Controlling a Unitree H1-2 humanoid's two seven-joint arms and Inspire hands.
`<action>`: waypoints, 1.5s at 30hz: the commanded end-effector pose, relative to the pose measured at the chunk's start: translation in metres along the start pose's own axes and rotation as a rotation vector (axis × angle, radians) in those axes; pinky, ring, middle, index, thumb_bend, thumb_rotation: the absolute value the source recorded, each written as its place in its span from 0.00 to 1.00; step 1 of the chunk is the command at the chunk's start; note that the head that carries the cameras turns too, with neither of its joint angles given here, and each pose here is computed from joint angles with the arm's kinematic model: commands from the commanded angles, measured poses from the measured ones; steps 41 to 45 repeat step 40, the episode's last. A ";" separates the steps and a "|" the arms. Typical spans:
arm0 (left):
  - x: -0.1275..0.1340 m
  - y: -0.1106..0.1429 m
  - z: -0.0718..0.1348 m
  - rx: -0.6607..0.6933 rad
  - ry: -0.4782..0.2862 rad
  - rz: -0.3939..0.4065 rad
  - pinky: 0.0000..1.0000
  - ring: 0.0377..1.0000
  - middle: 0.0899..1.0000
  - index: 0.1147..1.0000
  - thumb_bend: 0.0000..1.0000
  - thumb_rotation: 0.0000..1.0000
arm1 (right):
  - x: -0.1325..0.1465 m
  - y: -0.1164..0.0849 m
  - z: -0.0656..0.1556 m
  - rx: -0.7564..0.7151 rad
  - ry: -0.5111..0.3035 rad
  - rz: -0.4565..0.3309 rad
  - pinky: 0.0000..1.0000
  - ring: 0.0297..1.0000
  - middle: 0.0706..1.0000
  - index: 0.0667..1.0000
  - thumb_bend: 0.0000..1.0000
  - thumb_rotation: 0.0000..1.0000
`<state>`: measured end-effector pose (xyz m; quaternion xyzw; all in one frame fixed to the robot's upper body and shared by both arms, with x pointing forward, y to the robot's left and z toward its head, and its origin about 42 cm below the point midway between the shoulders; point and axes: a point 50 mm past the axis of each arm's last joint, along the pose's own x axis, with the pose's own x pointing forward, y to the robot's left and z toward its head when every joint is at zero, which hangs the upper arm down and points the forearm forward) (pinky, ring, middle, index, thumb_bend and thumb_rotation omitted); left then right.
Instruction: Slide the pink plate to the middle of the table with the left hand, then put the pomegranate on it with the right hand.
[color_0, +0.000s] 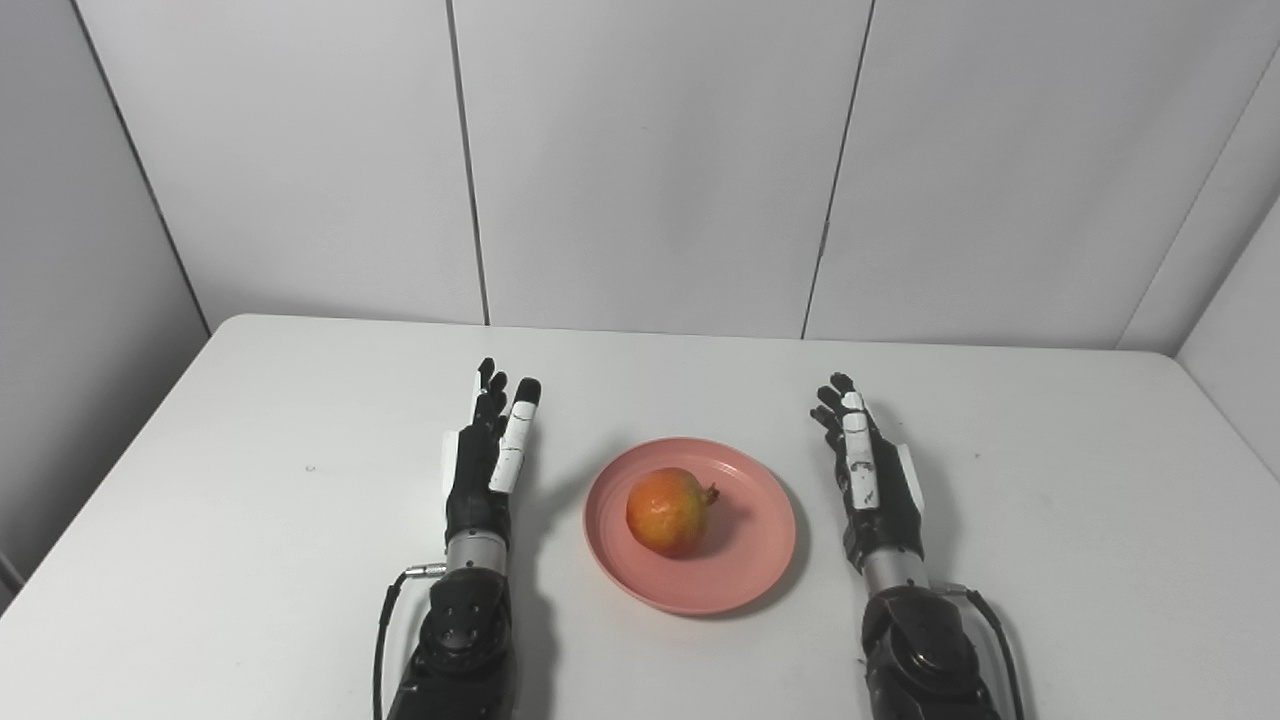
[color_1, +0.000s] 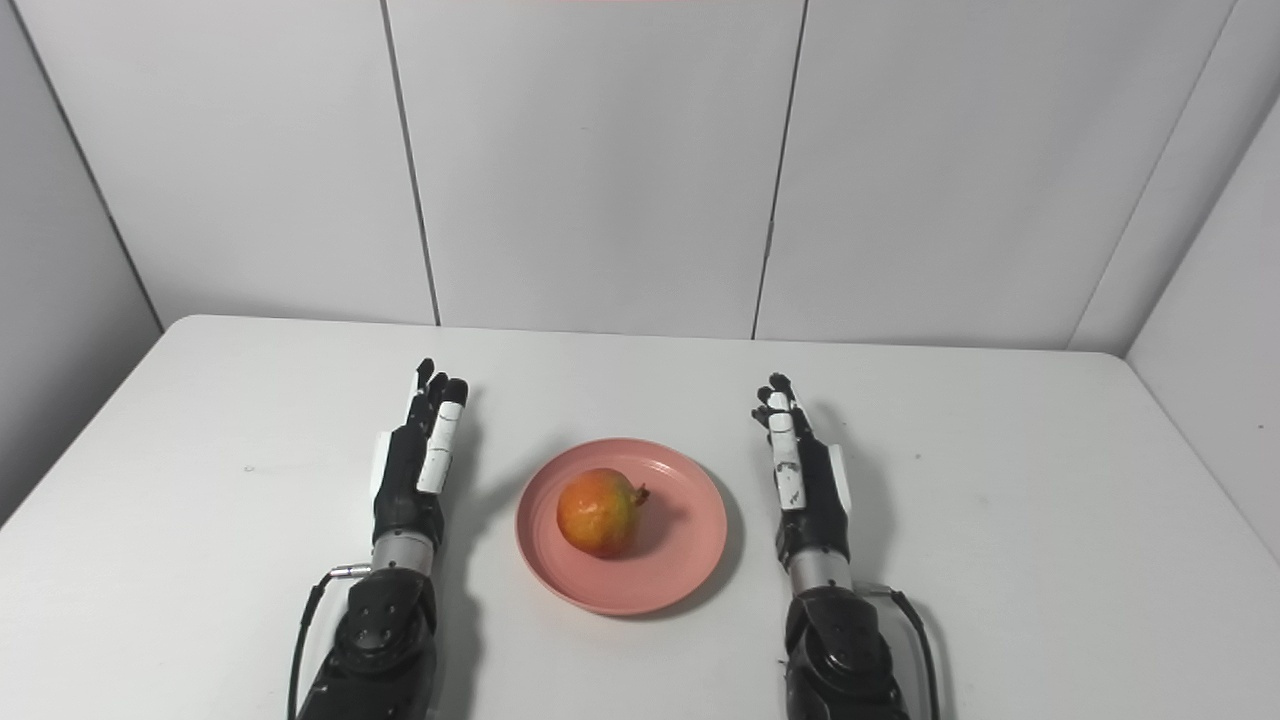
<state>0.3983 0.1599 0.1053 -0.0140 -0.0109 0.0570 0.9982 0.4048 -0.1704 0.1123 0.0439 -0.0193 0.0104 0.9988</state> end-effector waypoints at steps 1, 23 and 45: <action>-0.010 0.002 -0.018 0.012 0.070 -0.015 1.00 0.99 0.97 1.00 0.87 0.87 | -0.011 -0.004 -0.014 0.000 0.012 0.001 1.00 0.92 0.91 0.93 0.86 1.00; -0.010 0.004 -0.017 0.006 0.067 -0.021 1.00 0.99 0.98 0.99 0.87 0.87 | -0.012 -0.007 -0.018 -0.001 0.031 -0.004 1.00 0.92 0.92 0.93 0.84 1.00; -0.009 0.003 -0.016 -0.008 0.053 -0.020 1.00 1.00 0.98 1.00 0.85 0.85 | -0.011 -0.010 -0.015 -0.009 0.033 0.004 1.00 0.93 0.93 0.93 0.84 1.00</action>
